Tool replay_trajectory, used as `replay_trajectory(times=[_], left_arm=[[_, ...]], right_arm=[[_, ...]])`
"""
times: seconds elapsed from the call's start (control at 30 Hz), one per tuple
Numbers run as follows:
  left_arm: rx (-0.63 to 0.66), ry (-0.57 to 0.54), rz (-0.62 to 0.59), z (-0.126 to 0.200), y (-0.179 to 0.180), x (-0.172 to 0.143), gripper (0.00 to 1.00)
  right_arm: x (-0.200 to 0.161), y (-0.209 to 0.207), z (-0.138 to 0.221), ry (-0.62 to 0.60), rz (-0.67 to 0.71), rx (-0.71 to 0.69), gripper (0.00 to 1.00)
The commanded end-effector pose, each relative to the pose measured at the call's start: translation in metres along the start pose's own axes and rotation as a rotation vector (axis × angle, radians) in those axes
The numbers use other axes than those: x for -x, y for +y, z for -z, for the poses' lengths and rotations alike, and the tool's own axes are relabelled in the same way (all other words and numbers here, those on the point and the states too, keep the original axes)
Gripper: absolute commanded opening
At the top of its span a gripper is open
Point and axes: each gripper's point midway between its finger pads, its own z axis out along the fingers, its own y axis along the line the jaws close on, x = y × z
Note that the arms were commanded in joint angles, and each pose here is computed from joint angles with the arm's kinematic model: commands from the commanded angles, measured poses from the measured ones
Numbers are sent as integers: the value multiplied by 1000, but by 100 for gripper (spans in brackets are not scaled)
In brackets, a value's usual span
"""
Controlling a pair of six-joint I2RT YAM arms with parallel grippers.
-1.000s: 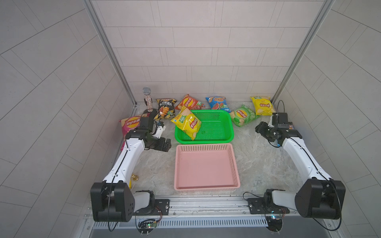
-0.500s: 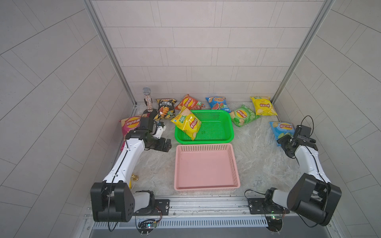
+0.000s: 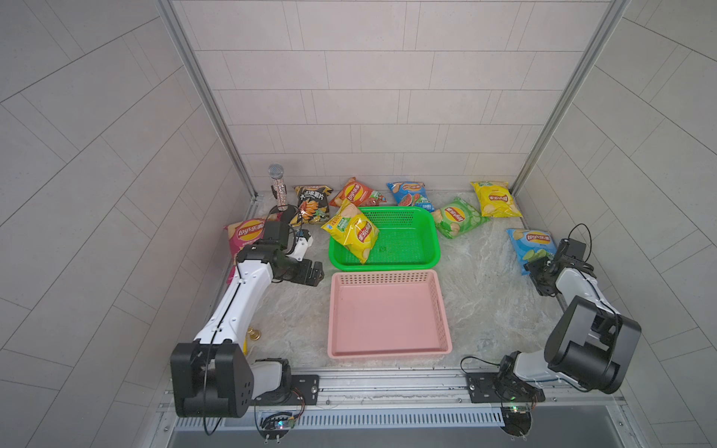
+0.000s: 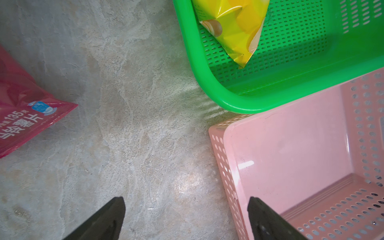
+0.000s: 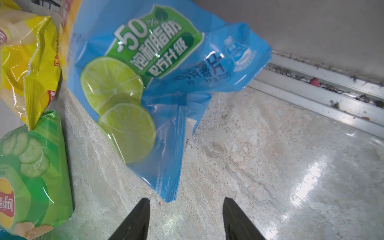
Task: Put the potato chips into the basket
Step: Pick up the potato chip from the center of the board.
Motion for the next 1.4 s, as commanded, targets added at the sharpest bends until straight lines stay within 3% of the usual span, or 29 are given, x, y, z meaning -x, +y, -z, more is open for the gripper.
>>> replay_trajectory(times=[0.0,0.4,0.77,0.83,0.97,1.27,1.37], left_arm=[[-14,1,1,-1,-3,-1,100],[-17,-1,-1,-1,-4,-1,100],[-18,1,-2,-1,-4,-1,100],[-18,-1,-3,-1,-4,-1,100],[-20,2,-3,-1,-4,-1,100],[-20,3,-3,-2,-4,-1,100],[-21,2,-3,-2,-4,-1,100]], right_arm=[[-5,-1,0,-12,-4,17,61],[-19,14,-21,-6,109,-32,60],[-13,13,-40,-30,119,-86,56],[-10,15,-41,-43,125,-88,52],[-7,18,-41,-56,144,-95,24],[-11,24,-27,-81,186,-88,0],[-13,30,-14,-96,217,-77,0]])
